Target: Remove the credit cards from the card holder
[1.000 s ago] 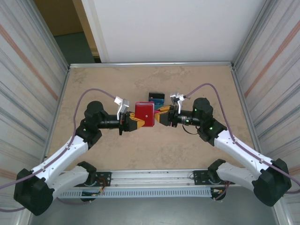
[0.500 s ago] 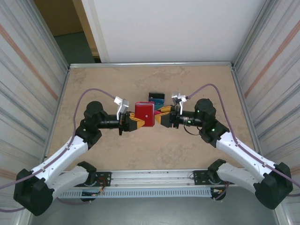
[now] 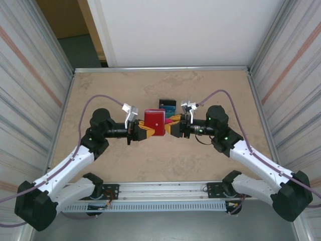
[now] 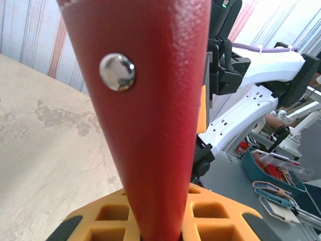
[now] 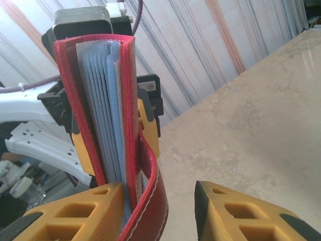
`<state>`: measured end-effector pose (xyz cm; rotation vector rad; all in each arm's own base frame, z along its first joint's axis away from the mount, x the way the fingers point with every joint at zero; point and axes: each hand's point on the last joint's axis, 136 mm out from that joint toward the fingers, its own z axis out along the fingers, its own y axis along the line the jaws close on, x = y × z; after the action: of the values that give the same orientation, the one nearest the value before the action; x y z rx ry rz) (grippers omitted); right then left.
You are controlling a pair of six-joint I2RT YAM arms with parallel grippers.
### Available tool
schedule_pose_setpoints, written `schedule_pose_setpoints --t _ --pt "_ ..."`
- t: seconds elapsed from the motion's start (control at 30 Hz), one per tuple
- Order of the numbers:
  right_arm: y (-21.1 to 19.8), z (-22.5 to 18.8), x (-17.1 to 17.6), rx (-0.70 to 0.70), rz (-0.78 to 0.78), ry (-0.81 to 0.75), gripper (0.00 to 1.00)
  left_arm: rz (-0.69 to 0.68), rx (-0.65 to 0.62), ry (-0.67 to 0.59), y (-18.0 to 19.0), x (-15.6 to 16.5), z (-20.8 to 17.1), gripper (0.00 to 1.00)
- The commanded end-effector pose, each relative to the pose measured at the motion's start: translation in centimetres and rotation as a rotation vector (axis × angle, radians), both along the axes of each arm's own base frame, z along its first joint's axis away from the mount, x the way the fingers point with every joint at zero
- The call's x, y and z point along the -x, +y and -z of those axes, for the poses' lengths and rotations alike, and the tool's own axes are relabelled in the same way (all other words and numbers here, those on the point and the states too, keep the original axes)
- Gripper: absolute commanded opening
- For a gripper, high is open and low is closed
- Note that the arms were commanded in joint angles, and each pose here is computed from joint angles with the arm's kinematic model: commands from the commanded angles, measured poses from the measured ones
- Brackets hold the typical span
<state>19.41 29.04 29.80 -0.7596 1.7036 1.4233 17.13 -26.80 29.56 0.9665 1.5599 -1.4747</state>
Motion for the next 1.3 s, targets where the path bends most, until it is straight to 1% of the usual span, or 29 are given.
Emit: schedule_pose_setpoints --t 0.0,0.13,0.53,0.63,0.7,0.8,0.93,1.07,1.13,1.2,1.27 --pt "0.4 -1.4 0.3 -0.015 -0.028 -0.061 0.39 0.046 0.036 -0.047 -0.1 1.0 -1.3 0.00" --pt "0.4 -1.2 0.2 -0.011 -0.022 -0.060 0.35 0.054 0.036 -0.054 -0.2 1.1 -1.3 0.00" --pt "1.8 -1.7 2.3 -0.026 -0.133 -0.087 0.35 0.063 0.035 -0.054 -0.7 0.9 -1.2 0.00" --pt "1.8 -1.8 2.5 -0.026 -0.134 -0.092 0.24 0.061 0.035 -0.053 -0.7 0.9 -1.2 0.00" --pt "1.7 -1.7 2.4 -0.023 -0.124 -0.097 0.12 0.055 0.034 -0.053 -0.7 0.8 -1.2 0.00" --pt "1.7 -1.7 2.4 -0.022 -0.111 -0.097 0.00 0.032 0.026 -0.042 -0.7 0.4 -1.0 0.00" --pt "1.5 -1.8 1.9 -0.013 -0.064 -0.097 0.00 -0.001 0.011 -0.026 -0.7 -0.2 -0.7 0.17" --pt "1.3 -1.4 0.8 0.019 0.017 -0.081 0.00 -0.027 -0.001 -0.011 -0.7 -0.6 -0.2 0.46" --pt "1.2 -1.1 0.2 0.035 0.059 -0.072 0.00 -0.042 -0.007 -0.004 -0.7 -0.8 0.1 0.57" --pt "1.1 -0.9 -0.3 0.040 0.093 -0.062 0.00 -0.054 -0.013 0.005 -0.7 -1.0 0.3 0.63" --pt "1.0 -0.8 -0.6 0.043 0.117 -0.056 0.00 -0.060 -0.016 0.012 -0.8 -1.1 0.5 0.67"
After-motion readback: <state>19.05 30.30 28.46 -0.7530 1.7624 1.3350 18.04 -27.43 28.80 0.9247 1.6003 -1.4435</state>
